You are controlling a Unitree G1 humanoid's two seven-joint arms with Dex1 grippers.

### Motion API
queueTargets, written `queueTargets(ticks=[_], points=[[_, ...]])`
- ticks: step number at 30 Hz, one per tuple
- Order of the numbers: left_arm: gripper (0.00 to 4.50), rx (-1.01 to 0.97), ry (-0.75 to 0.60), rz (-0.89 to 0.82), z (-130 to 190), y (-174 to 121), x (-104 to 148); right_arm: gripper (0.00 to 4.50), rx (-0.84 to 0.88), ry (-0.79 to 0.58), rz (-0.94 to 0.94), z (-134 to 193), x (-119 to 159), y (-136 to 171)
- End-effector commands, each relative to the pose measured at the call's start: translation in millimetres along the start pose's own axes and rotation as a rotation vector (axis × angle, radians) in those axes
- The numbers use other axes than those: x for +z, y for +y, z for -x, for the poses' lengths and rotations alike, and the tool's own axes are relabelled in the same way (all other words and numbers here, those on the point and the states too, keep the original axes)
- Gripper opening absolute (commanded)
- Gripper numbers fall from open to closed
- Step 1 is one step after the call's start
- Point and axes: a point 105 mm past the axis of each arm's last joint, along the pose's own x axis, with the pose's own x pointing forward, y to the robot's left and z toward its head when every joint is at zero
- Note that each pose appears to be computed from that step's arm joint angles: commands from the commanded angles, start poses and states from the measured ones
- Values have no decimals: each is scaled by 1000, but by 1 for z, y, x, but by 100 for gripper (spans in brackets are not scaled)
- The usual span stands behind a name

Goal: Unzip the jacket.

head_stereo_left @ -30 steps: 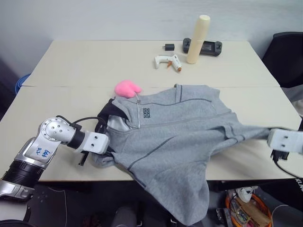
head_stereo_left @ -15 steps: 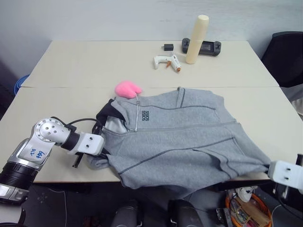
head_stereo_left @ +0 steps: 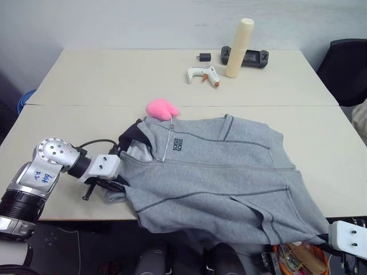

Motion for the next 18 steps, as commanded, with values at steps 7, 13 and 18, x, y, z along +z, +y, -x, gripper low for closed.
queueTargets(ticks=[7,13,18], points=[[360,9,-132,114,29,-9,28,381,-12,-180,-26,38,62,-34],[442,84,-341,182,56,-1,64,450,-28,-419,-88,59,110,-66],[442,323,-490,252,73,46,89,450,-137,-562,-1,61,154,-93]])
